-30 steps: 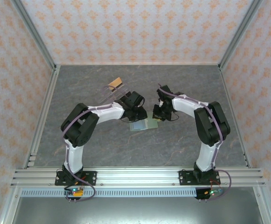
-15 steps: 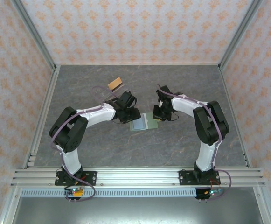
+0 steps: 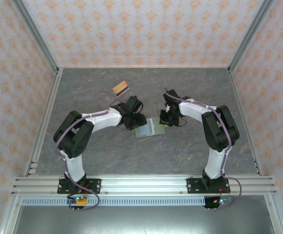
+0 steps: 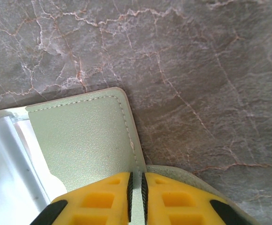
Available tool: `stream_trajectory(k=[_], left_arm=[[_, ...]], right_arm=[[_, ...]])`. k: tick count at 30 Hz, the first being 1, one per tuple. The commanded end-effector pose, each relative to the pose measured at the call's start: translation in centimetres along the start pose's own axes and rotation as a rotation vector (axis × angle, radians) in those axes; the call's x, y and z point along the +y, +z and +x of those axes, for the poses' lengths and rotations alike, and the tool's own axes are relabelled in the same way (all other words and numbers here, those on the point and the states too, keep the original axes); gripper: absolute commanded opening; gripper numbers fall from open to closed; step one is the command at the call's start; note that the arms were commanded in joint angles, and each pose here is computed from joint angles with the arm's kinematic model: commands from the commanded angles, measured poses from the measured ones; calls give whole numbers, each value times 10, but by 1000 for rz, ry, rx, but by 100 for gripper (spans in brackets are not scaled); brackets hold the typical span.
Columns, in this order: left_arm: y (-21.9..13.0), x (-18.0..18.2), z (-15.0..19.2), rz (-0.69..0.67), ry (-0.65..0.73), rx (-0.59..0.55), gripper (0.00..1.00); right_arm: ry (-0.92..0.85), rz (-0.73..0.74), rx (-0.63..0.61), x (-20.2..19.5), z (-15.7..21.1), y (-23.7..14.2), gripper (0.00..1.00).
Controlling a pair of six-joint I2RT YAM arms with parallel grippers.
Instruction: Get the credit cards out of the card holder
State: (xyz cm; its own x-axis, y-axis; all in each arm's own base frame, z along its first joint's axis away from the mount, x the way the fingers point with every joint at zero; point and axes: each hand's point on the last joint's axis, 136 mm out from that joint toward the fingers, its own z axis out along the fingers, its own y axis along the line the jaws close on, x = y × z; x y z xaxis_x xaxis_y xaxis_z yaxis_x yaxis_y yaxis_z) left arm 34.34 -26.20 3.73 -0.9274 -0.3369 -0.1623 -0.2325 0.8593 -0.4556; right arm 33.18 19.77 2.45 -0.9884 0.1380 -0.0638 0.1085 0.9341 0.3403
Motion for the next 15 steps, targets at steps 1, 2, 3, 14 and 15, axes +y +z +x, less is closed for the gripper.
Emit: stream_trajectory(k=[1, 2, 3, 14, 15], left_arm=[[6, -2, 0, 11, -25, 9, 47], [7, -4, 0, 25, -28, 13, 47], [8, -6, 0, 37, -32, 19, 47], [2, -30, 2, 171, -39, 55, 47], [1, -33, 2, 188, -40, 56, 47]], right_arm=[[-14, 43, -4, -10, 0, 8, 17], [-14, 45, -3, -10, 0, 8, 17], [-12, 47, -2, -10, 0, 8, 17], [-6, 46, 4, -10, 1, 9, 17], [-5, 46, 3, -10, 0, 9, 17]])
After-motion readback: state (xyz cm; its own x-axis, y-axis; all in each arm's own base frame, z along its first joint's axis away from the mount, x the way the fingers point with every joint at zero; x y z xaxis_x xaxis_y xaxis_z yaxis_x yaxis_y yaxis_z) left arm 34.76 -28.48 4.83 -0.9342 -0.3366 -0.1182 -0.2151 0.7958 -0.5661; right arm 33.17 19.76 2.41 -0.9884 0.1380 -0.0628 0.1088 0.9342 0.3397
